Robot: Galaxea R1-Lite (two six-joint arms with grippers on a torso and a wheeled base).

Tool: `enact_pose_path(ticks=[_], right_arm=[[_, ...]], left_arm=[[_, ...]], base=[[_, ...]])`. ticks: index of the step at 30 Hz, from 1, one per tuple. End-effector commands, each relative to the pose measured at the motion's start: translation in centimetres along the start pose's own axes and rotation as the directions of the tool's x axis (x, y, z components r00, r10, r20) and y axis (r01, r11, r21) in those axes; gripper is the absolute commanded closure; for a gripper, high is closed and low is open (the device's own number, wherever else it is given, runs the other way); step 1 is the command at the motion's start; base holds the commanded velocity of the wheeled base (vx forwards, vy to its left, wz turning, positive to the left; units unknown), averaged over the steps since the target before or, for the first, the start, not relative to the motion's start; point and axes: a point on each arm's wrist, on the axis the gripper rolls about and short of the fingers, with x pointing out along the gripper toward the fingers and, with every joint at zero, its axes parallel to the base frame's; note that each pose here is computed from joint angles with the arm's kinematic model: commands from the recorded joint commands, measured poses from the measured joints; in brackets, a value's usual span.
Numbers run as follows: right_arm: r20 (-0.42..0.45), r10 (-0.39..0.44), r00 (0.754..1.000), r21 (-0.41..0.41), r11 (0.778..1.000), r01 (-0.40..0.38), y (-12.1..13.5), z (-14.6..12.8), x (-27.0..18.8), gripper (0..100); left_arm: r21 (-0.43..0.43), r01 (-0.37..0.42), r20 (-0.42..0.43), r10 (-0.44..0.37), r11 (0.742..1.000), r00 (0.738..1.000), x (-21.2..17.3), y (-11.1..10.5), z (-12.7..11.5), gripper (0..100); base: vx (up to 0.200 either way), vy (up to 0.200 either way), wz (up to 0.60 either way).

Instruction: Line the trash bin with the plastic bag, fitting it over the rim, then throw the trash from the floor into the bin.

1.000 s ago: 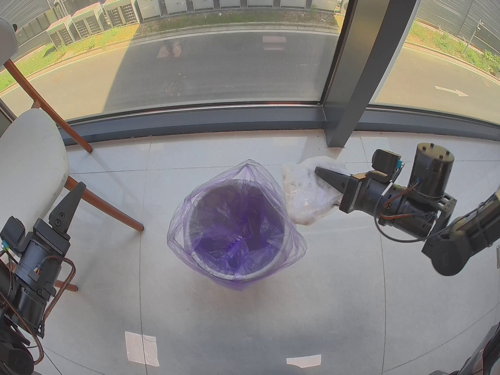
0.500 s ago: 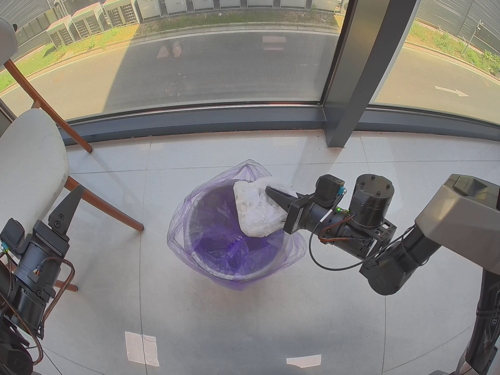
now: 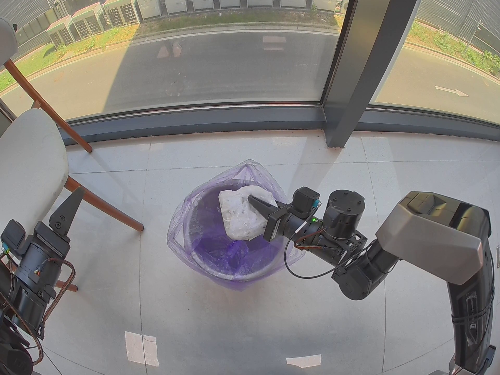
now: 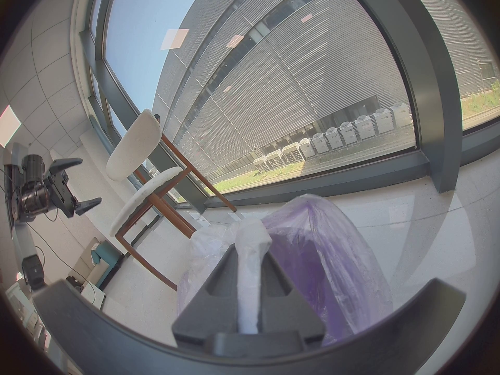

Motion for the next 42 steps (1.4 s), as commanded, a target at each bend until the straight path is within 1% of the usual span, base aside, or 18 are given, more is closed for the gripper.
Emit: enact_pose_path(ticks=[1,4,10,15,18,23,27,42], right_arm=[[-0.032,-0.005,0.999,0.006,1.0,0.005,-0.8,-3.0,1.0,100],[-0.036,-0.007,0.999,0.005,1.0,0.007,-1.1,-3.8,1.2,100],[-0.009,-0.029,1.0,0.0,1.0,0.029,-1.6,-4.4,1.9,100],[-0.015,-0.032,0.999,0.003,0.999,0.032,-1.9,-5.2,2.1,100],[-0.011,-0.033,0.999,0.002,0.999,0.033,-2.2,-5.8,2.5,100],[-0.011,-0.033,0.999,0.001,0.999,0.033,-2.3,-6.5,2.8,100],[-0.005,-0.033,0.999,-0.007,0.999,0.033,-2.4,-6.6,3.0,100],[0.0,-0.027,1.0,-0.009,1.0,0.027,-2.1,-6.3,3.2,100]], left_arm=[[0.0,-0.025,-0.004,0.025,1.0,1.0,-0.3,0.3,-0.2,0],[-0.005,-0.028,-0.005,0.028,1.0,1.0,-0.3,0.3,-0.3,0],[-0.009,-0.032,-0.007,0.032,0.999,0.999,-0.2,0.4,-0.3,0],[-0.009,-0.032,-0.007,0.032,0.999,0.999,-0.2,0.4,-0.3,0],[-0.004,-0.045,-0.017,0.045,0.999,0.999,-0.2,0.5,-0.4,0],[-0.002,-0.057,-0.01,0.057,0.998,0.998,-0.2,0.6,-0.4,0],[0.002,-0.077,-0.007,0.077,0.997,0.997,-0.2,0.9,-0.3,0],[-0.001,-0.075,-0.004,0.075,0.997,0.997,-0.2,0.9,-0.2,0]], base=[[0.0,0.0,0.0],[0.0,0.0,0.0],[0.0,0.0,0.0],[0.0,0.0,0.0],[0.0,0.0,0.0],[0.0,0.0,0.0],[0.0,0.0,0.0],[0.0,0.0,0.0]])
